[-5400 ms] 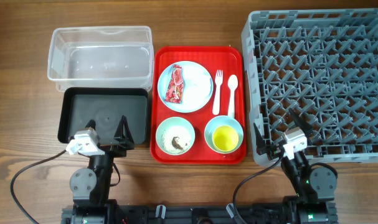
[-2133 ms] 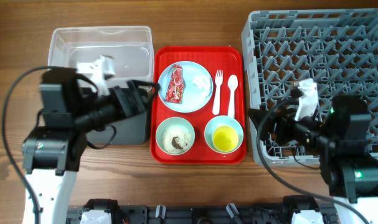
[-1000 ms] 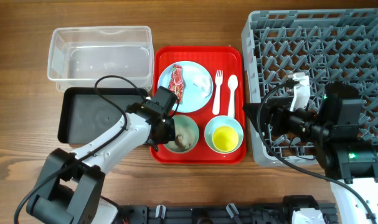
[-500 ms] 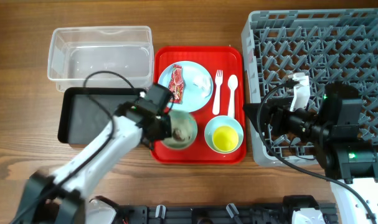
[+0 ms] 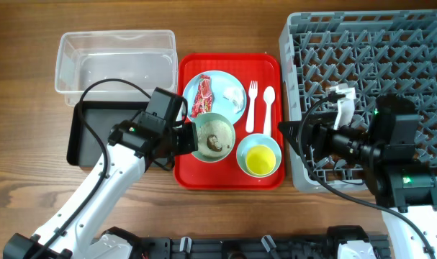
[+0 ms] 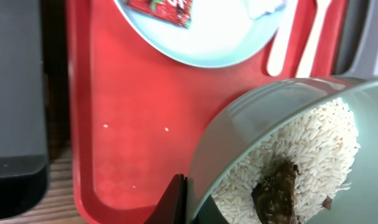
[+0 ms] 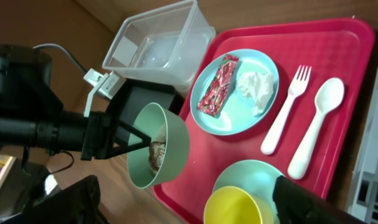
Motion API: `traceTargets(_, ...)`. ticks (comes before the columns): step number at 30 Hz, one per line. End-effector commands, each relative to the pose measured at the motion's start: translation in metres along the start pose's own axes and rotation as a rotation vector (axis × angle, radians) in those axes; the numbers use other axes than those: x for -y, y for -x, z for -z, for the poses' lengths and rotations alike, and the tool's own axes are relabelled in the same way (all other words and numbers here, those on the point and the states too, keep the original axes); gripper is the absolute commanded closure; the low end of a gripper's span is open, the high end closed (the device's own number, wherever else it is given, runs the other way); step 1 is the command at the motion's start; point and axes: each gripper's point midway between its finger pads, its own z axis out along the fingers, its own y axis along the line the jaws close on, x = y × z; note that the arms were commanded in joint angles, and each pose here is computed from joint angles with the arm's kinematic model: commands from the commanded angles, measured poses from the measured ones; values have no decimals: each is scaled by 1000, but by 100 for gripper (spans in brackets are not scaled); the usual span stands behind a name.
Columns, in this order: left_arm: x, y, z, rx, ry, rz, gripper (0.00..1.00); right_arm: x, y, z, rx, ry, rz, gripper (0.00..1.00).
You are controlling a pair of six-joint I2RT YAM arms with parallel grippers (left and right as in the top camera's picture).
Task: Sort waste into correct bins and load items into the dishwasher rack
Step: 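Lift the green bowl with the left gripper over the black tray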
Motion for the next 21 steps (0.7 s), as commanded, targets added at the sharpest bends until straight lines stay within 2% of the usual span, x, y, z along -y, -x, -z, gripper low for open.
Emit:
traceTargets(1, 18, 4, 11, 11, -80, -36, 96, -16, -1, -2, -22, 46, 21, 13)
traceTargets(13, 31, 16, 34, 64, -108, -82, 96, -12, -8, -10, -50, -20, 30, 13)
traceTargets(18, 9, 13, 32, 62, 4, -61, 96, -10, -9, -11, -53, -27, 26, 13)
traceTargets(21, 4, 11, 34, 49, 4, -36, 96, -7, -9, -11, -53, -45, 24, 13)
